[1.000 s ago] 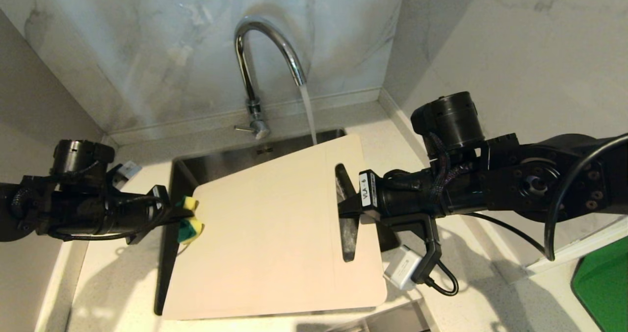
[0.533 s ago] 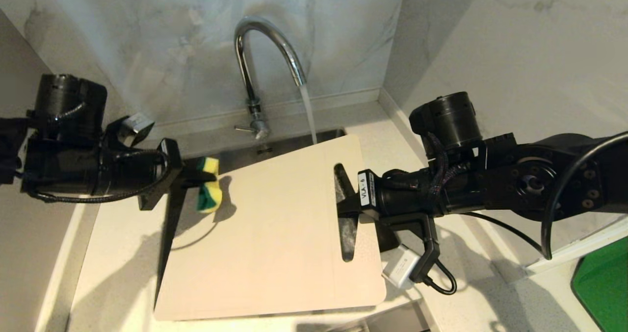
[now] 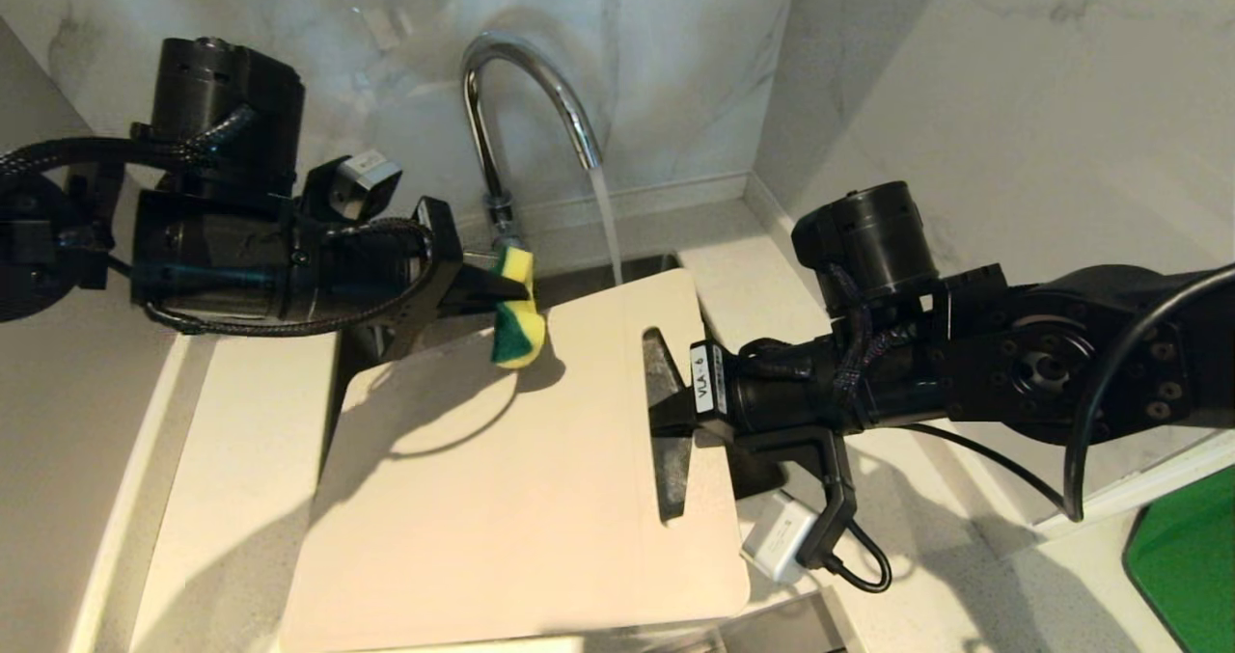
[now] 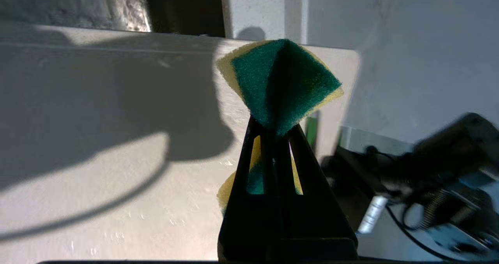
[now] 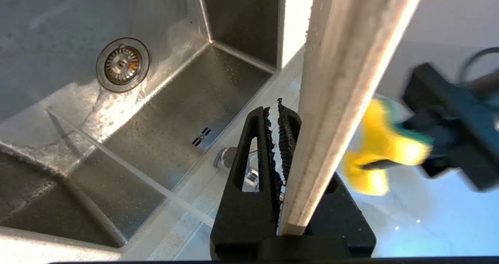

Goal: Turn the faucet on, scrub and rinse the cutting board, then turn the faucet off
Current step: Scrub the cutting board underwater

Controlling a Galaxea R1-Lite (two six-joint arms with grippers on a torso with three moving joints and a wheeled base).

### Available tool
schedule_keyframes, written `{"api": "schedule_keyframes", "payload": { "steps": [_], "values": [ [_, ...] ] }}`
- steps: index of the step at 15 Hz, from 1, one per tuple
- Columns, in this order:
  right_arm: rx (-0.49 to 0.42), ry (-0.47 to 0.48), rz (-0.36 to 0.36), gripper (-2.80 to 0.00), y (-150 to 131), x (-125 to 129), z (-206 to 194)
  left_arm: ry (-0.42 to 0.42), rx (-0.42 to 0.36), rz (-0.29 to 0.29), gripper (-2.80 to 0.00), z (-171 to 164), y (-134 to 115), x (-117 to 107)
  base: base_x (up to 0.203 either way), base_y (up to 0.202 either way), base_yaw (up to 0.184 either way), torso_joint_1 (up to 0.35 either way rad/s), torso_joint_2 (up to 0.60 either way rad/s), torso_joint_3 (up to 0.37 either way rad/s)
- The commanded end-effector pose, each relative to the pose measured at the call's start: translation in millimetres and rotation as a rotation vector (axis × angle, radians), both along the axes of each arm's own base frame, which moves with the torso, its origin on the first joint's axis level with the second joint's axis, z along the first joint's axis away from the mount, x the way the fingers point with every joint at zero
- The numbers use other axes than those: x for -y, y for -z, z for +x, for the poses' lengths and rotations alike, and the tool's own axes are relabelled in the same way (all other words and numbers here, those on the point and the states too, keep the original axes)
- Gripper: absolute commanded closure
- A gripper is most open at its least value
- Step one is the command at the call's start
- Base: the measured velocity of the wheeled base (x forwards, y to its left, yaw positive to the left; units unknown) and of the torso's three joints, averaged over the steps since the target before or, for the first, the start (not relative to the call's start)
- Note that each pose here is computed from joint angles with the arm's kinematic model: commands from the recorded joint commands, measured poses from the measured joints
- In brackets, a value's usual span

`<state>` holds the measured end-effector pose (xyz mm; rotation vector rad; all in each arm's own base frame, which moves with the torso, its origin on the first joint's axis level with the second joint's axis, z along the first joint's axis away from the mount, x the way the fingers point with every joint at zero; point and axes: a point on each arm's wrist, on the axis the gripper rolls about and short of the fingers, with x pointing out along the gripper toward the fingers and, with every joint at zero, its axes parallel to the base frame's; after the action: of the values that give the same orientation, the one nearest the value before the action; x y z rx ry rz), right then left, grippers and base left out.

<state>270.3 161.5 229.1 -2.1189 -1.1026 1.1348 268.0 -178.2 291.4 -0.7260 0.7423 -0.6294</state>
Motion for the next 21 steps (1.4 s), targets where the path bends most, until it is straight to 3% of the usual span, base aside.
{"api": "schedule_keyframes", "payload": {
  "steps": [1, 6, 17, 21],
  "values": [
    [0.018, -0.011, 0.001, 0.00, -2.6, 0.8, -2.4, 0.004, -0.050, 0.031, 0.00, 11.8, 18.2, 9.3, 0.000, 0.000, 0.000, 0.000, 0.00, 0.000],
    [0.014, -0.008, 0.001, 0.00, -1.9, 1.0, -1.7, -0.053, -0.140, 0.081, 0.00, 14.5, 56.4, -15.1, 0.000, 0.000, 0.000, 0.000, 0.00, 0.000],
    [0.012, 0.003, 0.017, 0.00, -6.1, 2.6, -1.8, -0.211, -0.144, 0.181, 0.00, 26.0, 134.0, -90.3, 0.000, 0.000, 0.000, 0.000, 0.00, 0.000],
    [0.018, 0.008, 0.024, 0.00, -8.1, 4.4, -2.2, -0.239, -0.168, 0.189, 0.00, 25.2, 153.9, -130.7, 0.000, 0.000, 0.000, 0.000, 0.00, 0.000]
  ]
}}
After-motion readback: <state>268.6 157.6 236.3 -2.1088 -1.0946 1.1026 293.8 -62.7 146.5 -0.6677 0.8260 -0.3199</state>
